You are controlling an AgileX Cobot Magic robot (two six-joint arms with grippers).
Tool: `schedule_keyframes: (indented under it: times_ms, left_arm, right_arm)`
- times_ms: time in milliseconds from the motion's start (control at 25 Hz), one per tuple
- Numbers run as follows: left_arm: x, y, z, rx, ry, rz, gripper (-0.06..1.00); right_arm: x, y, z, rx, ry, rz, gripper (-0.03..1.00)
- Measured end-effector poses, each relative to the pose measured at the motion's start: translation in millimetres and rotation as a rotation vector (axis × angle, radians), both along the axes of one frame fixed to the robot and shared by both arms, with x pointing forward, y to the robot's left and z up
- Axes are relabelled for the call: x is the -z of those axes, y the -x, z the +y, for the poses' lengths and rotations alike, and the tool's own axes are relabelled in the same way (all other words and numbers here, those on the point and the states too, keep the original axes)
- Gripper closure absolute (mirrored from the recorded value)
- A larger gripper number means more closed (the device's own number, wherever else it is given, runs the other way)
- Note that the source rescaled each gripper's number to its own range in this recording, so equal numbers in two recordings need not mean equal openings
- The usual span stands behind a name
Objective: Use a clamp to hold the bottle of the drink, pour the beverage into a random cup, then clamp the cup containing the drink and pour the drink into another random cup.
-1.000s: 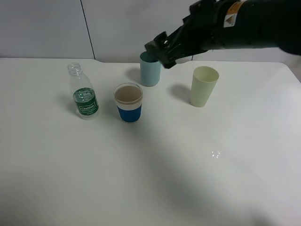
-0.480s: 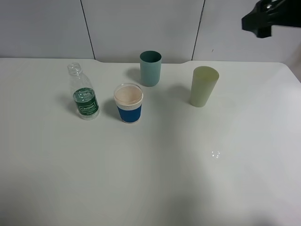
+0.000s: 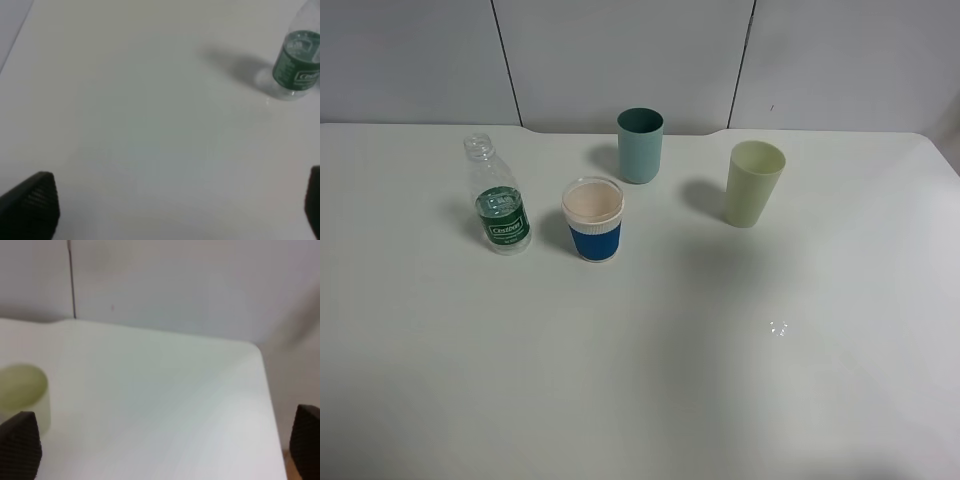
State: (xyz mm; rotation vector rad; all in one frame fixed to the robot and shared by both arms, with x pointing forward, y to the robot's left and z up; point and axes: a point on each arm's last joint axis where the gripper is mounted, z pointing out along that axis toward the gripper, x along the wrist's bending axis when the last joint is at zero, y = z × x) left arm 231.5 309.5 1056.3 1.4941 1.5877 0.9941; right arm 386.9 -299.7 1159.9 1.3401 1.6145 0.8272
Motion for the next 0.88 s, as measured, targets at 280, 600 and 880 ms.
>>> schedule_keyframes:
  times_ms: [280,600,880]
  left_arm:
    - [0,0,0,0.000,0.000,0.000,-0.06]
    - [0,0,0,0.000,0.000,0.000,-0.06]
    - [0,0,0,0.000,0.000,0.000,-0.06]
  right_arm:
    - [-3,79,-11,0.117,-0.026,0.043,-0.03]
    - [-2,144,-13,0.125,-0.036,-0.075,-0.03]
    - [8,194,-12,0.093,-0.011,-0.175,-0.03]
